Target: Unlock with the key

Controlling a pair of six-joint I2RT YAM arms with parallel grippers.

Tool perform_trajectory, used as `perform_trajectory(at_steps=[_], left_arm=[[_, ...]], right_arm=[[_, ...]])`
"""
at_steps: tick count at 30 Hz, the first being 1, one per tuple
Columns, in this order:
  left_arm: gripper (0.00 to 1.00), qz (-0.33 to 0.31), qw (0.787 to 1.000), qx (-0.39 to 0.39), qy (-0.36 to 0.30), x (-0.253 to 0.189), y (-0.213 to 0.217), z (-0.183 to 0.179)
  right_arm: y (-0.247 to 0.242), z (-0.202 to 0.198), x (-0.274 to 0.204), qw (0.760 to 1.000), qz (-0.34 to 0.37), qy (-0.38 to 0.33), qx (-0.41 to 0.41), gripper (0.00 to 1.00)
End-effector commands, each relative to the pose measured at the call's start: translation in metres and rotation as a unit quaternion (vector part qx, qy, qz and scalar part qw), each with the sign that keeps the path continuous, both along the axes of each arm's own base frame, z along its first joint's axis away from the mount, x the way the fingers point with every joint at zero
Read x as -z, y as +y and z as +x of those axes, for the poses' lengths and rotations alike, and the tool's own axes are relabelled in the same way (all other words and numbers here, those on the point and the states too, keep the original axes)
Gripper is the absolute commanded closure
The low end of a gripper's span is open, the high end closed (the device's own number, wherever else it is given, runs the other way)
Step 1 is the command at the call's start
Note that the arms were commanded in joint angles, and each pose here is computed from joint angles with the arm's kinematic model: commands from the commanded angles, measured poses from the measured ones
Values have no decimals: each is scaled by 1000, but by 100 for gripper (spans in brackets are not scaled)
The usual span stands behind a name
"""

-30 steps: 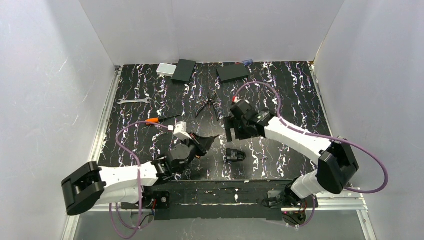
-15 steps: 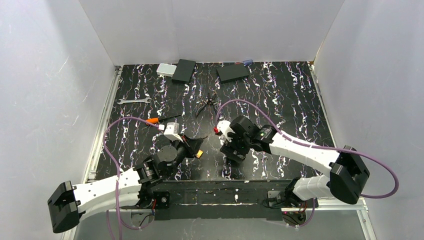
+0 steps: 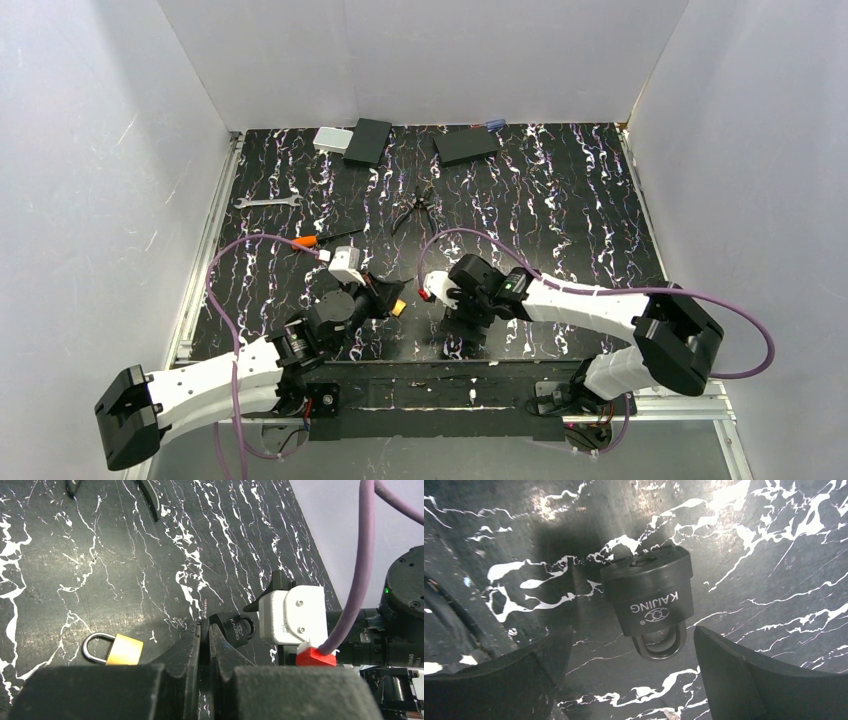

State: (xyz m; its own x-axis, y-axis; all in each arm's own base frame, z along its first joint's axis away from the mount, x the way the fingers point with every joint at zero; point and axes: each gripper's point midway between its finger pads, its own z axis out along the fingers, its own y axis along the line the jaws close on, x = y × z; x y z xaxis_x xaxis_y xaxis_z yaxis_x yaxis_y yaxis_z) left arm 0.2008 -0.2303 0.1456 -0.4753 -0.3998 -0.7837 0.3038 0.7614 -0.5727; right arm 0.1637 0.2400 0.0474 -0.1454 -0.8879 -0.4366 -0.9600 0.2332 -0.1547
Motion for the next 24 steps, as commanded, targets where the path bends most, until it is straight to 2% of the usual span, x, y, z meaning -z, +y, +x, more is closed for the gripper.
perform_trajectory(at_steps=[1, 9, 12, 14, 18, 20, 22, 24], left_arm=[[100, 5, 1000, -6, 0, 7, 7, -1], [100, 5, 1000, -7, 3, 9, 8, -1], [100, 6, 1000, -10, 4, 10, 9, -1], [100, 6, 1000, -13, 3, 10, 10, 0], [100, 6, 1000, -17, 1, 9, 13, 0], [100, 6, 1000, -18, 1, 9, 15, 0], [100, 5, 1000, -20, 1, 10, 17, 0], [100, 3, 1000, -20, -1, 9, 18, -1]], right_arm=[[16, 18, -11, 997, 46, -60, -18, 2], [23, 27, 5, 997, 37, -67, -22, 5], [26, 25, 10, 997, 34, -58, -27, 10], [24, 22, 15, 998, 27, -47, -28, 18], [19, 13, 31, 999, 11, -18, -32, 49], [17, 7, 42, 999, -4, 5, -31, 55], [19, 4, 49, 999, -13, 23, -32, 69], [24, 3, 50, 999, -13, 33, -34, 78]])
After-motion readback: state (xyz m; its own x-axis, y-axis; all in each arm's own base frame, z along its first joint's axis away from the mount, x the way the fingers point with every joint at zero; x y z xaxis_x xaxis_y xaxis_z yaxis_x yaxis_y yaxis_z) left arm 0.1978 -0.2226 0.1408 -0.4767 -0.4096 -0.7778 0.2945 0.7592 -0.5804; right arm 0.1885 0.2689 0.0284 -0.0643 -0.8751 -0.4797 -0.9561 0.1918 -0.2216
